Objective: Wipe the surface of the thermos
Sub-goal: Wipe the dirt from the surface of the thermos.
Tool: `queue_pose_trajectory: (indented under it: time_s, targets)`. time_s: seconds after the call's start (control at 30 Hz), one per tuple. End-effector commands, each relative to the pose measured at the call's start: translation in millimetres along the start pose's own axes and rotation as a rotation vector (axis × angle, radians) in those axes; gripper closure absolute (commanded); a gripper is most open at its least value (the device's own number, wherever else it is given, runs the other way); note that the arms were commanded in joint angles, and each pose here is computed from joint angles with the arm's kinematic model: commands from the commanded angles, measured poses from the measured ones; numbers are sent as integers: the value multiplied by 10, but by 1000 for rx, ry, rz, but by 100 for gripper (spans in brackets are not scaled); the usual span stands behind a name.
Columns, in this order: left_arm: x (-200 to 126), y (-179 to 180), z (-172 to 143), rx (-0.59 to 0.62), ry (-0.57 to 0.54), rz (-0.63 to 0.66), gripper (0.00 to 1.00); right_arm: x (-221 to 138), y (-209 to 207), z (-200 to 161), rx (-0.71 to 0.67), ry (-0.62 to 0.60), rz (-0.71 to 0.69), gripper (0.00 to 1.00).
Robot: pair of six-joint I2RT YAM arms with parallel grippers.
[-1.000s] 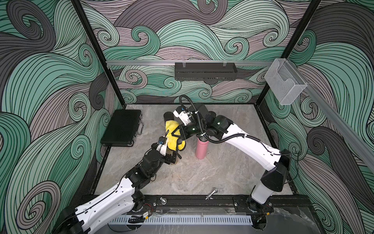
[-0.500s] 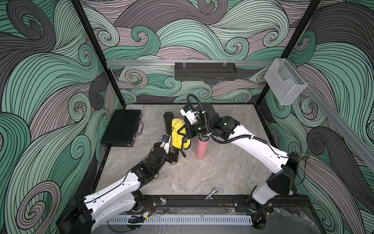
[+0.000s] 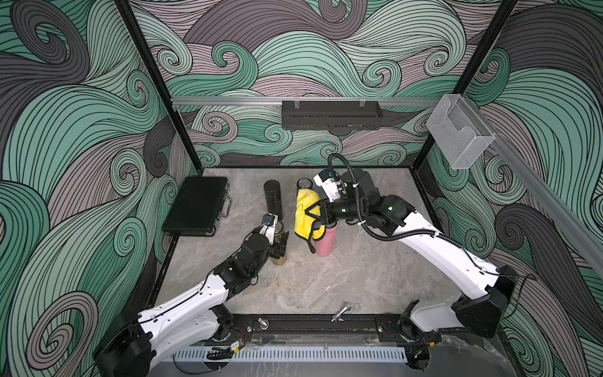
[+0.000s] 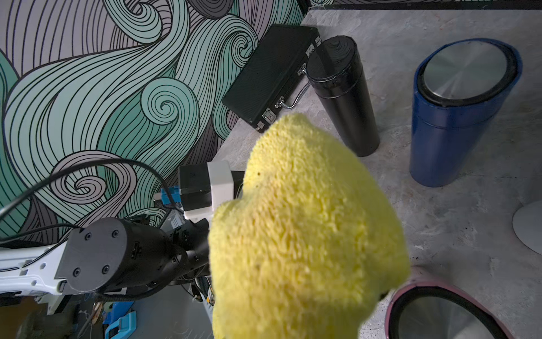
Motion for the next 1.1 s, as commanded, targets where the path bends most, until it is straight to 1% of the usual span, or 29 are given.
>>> queue_pose_trajectory:
  time_s: [0.0,0.03,0.07,0.1,0.2,0.3,0.43,0.53,0.7,0.77,0.9,1.0,1.07]
  targets:
    - [-14,-39,140,7,-12,-12,65,-60,-10,46,2,-36,-3,100]
    - [-20,-31,137,5,-9,-8,83,-62,-19,31,3,-34,-6,100]
    - [-35,-18,147,-2,-9,-1,99,-62,-24,18,4,-31,-9,100]
    - [-55,-2,168,-11,-12,8,100,-74,-26,4,8,-31,-9,100]
    - [-176,11,307,-46,-31,5,100,-109,-12,-52,19,-28,0,100]
    - [-403,69,575,-138,-75,20,100,-188,48,-105,35,-56,36,100]
    - [-826,187,954,-313,-158,23,100,-283,186,-177,51,-118,103,100]
    - [-1105,260,1152,-446,-225,0,100,-320,277,-218,60,-168,150,100]
    - [-1520,347,1459,-679,-410,-111,100,-376,265,-245,95,-243,168,100]
    - [-1643,372,1550,-729,-453,-141,100,-404,265,-221,95,-261,164,100]
    - [-1771,369,1687,-769,-485,-181,100,-403,285,-150,84,-275,164,100]
    - [-1816,418,1702,-801,-494,-164,100,-348,325,-125,94,-253,184,100]
    - [-1872,479,1689,-850,-538,-168,100,-283,357,-179,103,-237,187,100]
Point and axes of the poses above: each gripper's point midway between its finger pads, its own x axis out along the fingers, its own y axis along the line the jaws close on, z = x × y, the point moved 3 cm from there along -x, back along the fingers, and after that the axes turned 3 degrees about -x, right-handed, at the moved point
